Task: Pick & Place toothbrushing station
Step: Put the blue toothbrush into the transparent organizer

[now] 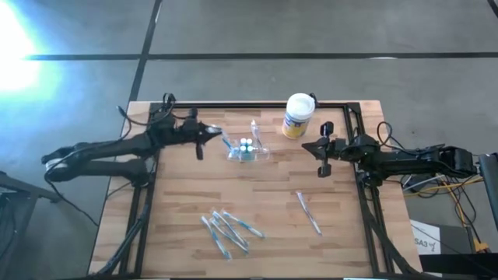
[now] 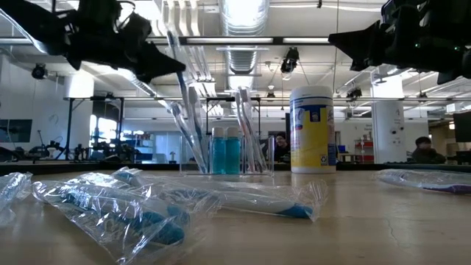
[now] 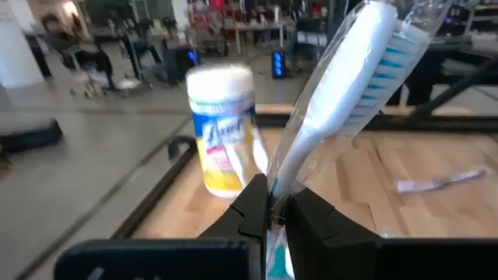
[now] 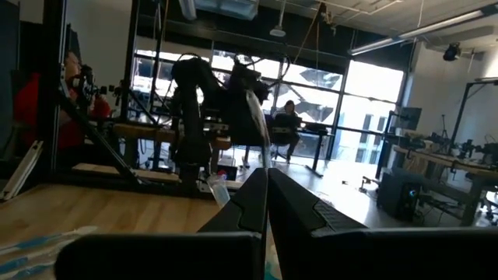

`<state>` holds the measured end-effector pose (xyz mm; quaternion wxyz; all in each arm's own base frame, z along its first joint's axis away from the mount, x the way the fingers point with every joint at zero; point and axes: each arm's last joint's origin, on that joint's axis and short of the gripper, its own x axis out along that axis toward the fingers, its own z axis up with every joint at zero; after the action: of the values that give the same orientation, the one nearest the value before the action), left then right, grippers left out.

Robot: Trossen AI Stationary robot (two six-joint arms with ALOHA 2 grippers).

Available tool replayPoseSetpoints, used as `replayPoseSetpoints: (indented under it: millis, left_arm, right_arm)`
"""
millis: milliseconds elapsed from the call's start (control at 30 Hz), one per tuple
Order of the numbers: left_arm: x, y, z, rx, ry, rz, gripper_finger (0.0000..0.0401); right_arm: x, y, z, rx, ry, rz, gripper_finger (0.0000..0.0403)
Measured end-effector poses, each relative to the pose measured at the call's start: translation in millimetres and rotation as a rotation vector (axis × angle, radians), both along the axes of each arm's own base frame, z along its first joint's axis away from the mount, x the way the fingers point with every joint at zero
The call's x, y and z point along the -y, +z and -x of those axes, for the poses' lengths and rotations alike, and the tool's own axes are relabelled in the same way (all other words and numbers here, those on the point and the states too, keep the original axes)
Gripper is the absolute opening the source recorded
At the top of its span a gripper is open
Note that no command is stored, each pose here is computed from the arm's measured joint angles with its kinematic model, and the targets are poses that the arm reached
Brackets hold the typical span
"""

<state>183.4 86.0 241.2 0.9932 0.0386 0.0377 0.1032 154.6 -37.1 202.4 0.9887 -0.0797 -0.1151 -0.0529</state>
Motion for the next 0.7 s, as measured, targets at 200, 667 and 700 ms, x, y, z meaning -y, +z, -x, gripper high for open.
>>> replayPoseSetpoints:
  millis: [200, 667, 700]
  left_arm:
    - [-7.7, -15.0, -16.2, -0.027, -0.037, 0.027, 0.0025]
    - [-22.2, -56.5, -41.6, -0.100, -0.038, 0.126, 0.0025]
    - [-23.0, -59.8, -42.9, -0.109, -0.038, 0.134, 0.0025]
  right_arm:
    - [0.0, 0.0, 0.0, -0.001, -0.001, 0.004, 0.0008]
    - [0.1, 1.1, -0.4, 0.002, 0.002, -0.002, 0.0008]
    - [0.1, 0.9, -0.5, 0.000, 0.002, -0.003, 0.0008]
